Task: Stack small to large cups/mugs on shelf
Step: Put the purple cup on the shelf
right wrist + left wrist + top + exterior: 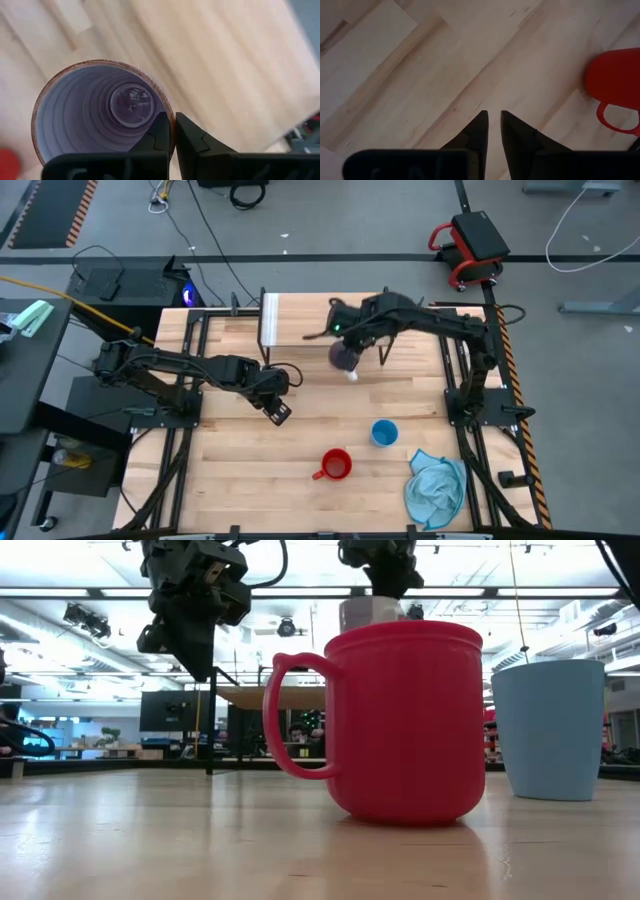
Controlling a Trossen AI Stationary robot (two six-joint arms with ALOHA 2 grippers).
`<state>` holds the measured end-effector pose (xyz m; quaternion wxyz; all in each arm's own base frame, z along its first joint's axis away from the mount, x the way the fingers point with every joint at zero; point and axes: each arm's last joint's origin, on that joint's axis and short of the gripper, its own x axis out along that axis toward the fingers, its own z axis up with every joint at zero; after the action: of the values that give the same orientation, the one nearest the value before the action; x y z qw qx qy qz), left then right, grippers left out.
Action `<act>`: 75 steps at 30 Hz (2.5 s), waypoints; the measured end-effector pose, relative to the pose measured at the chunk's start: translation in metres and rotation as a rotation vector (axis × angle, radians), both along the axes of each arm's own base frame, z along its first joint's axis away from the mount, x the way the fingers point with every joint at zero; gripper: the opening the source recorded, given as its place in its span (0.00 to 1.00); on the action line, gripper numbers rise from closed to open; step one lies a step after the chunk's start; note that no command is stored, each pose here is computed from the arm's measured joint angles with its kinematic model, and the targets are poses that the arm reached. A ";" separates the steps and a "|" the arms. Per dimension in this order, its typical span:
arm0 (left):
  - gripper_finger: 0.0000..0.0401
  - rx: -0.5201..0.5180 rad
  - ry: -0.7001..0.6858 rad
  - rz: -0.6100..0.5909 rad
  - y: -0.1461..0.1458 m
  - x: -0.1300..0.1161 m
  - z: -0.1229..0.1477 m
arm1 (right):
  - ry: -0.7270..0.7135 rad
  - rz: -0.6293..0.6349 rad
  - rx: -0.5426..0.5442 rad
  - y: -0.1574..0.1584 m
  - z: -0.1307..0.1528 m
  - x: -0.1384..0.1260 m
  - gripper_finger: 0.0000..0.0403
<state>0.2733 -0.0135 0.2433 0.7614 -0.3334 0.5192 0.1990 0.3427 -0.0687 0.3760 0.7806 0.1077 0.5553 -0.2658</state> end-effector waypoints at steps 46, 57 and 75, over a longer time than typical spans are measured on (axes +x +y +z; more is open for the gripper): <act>0.11 0.016 -0.105 0.017 0.007 0.009 0.004 | -0.090 -0.405 0.158 -0.159 0.000 -0.075 0.03; 0.11 0.017 -0.105 0.015 0.007 0.009 0.004 | -0.087 -0.413 0.166 -0.158 0.000 -0.074 0.05; 0.10 0.016 -0.105 0.015 0.007 0.009 0.004 | -0.140 -0.403 0.154 -0.156 0.014 -0.076 0.22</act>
<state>0.2826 -0.0066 0.2475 0.7887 -0.3409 0.4745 0.1913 0.2669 -0.2245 0.3901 0.7379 0.2939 0.4857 -0.3649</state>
